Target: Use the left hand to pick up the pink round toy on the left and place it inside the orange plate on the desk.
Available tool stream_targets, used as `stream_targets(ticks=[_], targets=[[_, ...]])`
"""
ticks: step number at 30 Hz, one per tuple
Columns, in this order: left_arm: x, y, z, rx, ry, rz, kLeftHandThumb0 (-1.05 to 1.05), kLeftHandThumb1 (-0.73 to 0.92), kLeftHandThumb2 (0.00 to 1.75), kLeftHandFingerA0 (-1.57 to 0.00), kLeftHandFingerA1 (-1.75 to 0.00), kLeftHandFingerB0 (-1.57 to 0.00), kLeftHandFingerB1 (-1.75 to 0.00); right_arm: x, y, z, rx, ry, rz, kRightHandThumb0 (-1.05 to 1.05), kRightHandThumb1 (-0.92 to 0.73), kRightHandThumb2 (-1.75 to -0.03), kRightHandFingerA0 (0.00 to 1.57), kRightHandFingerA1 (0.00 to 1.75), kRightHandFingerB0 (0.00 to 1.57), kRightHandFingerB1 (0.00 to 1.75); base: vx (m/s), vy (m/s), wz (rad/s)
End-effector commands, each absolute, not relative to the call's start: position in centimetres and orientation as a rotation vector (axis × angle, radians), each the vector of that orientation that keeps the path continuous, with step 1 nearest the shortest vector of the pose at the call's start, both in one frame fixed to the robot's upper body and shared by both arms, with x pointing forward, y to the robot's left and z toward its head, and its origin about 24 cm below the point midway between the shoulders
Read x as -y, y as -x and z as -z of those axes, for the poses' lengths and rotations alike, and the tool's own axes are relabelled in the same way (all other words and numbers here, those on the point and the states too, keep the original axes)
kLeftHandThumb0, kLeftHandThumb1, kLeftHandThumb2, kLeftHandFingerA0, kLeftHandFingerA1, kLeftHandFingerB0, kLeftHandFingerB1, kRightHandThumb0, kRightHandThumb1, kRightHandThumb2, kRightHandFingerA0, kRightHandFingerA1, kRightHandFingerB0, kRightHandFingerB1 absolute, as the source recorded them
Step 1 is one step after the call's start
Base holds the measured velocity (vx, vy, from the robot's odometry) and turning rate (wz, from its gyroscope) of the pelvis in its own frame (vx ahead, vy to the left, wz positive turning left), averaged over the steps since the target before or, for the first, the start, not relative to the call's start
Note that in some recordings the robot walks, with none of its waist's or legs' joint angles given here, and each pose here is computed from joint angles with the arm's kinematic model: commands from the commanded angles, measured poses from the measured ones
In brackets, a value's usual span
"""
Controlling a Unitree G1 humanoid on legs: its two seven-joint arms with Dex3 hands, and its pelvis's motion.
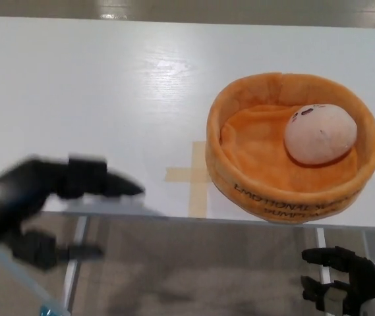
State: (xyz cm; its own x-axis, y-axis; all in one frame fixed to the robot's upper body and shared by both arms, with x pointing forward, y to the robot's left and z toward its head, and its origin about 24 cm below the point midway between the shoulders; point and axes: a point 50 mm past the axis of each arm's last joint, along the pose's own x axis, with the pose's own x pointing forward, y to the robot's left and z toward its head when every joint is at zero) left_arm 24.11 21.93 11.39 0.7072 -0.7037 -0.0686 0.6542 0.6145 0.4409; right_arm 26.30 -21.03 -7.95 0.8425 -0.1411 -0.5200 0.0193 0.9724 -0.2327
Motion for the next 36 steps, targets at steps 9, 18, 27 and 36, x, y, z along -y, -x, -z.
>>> stream_targets(ticks=[9,18,27,36], targets=[[-23.4,-18.1,-3.2,-0.21,-0.165,0.966,-0.21,0.53,0.62,-0.44,-0.46,-0.55,-0.44,21.9,-25.5,8.5,-0.618,0.229,0.098,-0.14,-0.58,-0.57,0.72,1.0,0.57,0.79,0.0,0.0,0.0],[-24.7,-19.8,1.6,-0.346,-0.068,0.684,-0.12,0.38,0.85,-0.36,-0.58,-0.2,-0.49,21.9,-25.3,8.7,-0.625,0.238,0.092,-0.15,-0.58,-0.57,0.71,1.02,0.59,0.79,0.0,0.0,0.0],[-23.4,-23.7,5.6,-0.469,-0.083,0.436,-0.32,0.55,0.57,-0.35,-0.38,-0.31,-0.31,21.8,-25.0,8.9,-0.632,0.225,0.089,-0.15,-0.59,-0.57,0.71,1.02,0.57,0.79,0.0,0.0,0.0],[-23.4,-24.3,8.0,-0.624,-0.294,0.273,-0.52,0.4,0.79,-0.23,-0.47,-0.3,-0.47,21.8,-24.7,9.2,-0.646,0.224,0.091,-0.14,-0.6,-0.57,0.67,0.98,0.55,0.77,0.0,0.0,0.0]])
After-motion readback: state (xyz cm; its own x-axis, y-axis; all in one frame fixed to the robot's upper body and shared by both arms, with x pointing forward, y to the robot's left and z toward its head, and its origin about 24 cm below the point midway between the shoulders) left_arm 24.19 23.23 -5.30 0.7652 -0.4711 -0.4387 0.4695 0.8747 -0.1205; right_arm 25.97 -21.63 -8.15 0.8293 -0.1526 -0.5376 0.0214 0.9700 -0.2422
